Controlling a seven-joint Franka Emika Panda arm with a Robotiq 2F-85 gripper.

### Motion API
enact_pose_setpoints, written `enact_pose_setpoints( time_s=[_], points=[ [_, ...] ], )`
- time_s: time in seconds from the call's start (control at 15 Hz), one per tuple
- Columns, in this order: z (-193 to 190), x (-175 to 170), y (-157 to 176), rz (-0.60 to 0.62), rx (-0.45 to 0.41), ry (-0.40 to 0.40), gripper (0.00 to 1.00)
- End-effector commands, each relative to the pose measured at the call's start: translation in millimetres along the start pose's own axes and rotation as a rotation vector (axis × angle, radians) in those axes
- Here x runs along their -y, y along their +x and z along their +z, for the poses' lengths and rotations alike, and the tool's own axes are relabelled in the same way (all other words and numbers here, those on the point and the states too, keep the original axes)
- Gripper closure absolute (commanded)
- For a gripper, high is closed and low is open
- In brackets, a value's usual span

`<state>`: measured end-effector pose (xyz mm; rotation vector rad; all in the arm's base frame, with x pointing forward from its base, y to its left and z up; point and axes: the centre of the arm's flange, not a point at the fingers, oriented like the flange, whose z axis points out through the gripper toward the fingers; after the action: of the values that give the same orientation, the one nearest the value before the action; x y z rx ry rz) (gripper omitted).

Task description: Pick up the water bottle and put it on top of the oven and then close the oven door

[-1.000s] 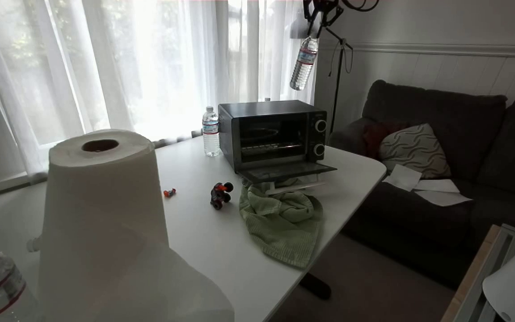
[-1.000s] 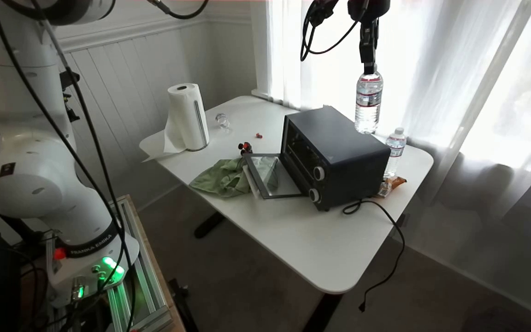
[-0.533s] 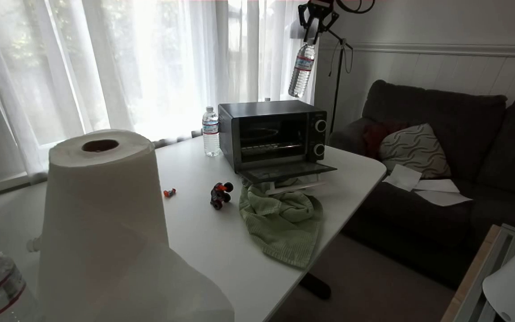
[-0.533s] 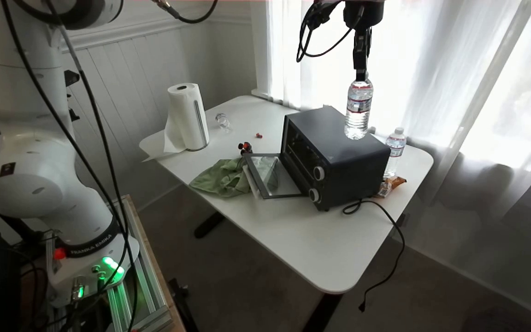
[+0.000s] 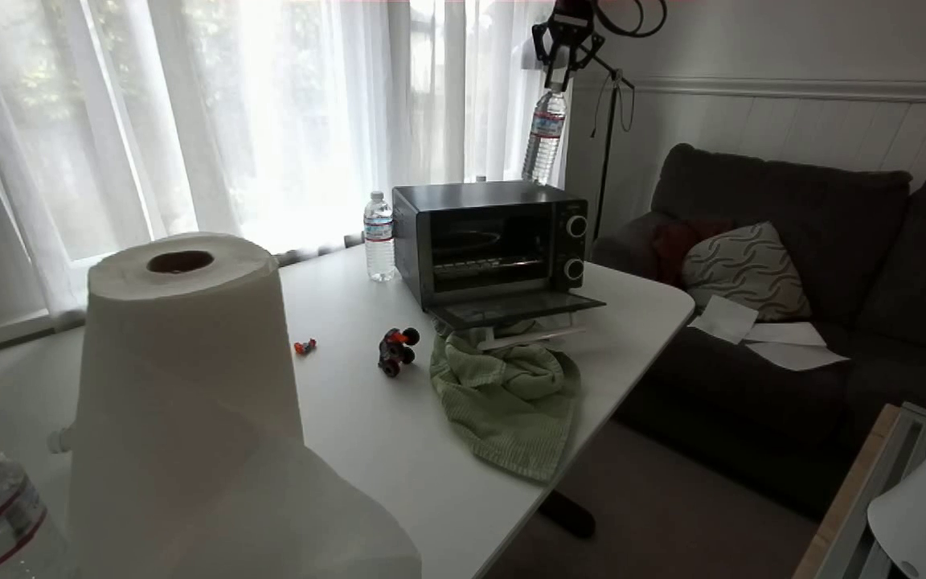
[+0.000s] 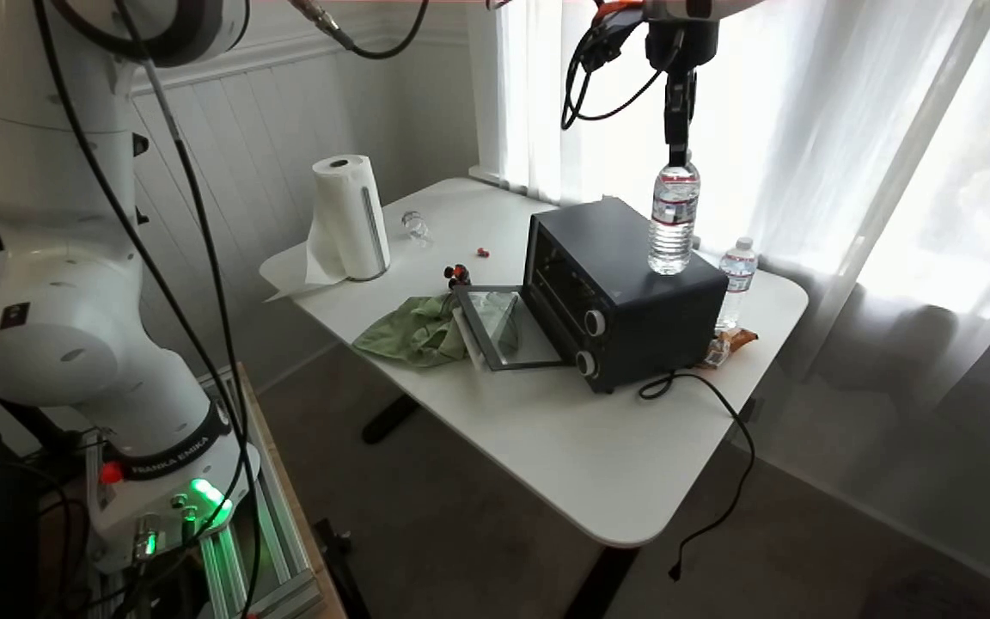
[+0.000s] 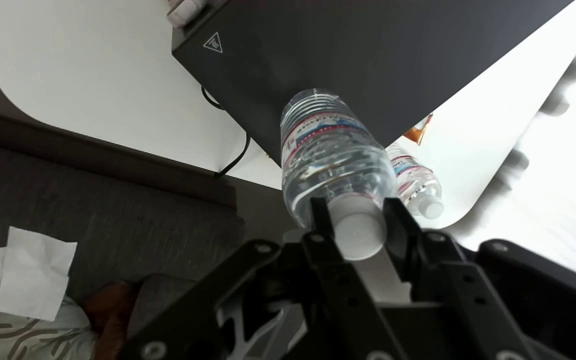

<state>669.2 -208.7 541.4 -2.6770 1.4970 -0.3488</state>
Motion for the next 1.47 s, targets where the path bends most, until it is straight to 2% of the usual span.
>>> enact_pose_setpoints(
  time_s=[0.0, 0.07, 0.47, 0.53, 0.8, 1.07, 1.27, 1.4],
  points=[
    [-10.4, 10.5, 5.6, 0.012, -0.025, -0.011, 0.44],
    [-9.3, 10.0, 5.1, 0.010, -0.023, -0.012, 0.43],
    [-32.7, -3.6, -11.8, -0.041, -0.034, 0.031, 0.02],
    [-34.4, -8.0, -18.0, -0.060, -0.034, 0.035, 0.00],
    [-24.7, -28.2, -51.2, -0.180, -0.015, 0.016, 0.00],
    [6.4, -61.1, -95.5, -0.399, -0.043, -0.041, 0.00],
    [20.4, -72.0, -118.7, -0.530, -0.050, -0.034, 0.00],
    [28.0, -77.8, -137.3, -0.566, -0.046, -0.006, 0.00]
  ],
)
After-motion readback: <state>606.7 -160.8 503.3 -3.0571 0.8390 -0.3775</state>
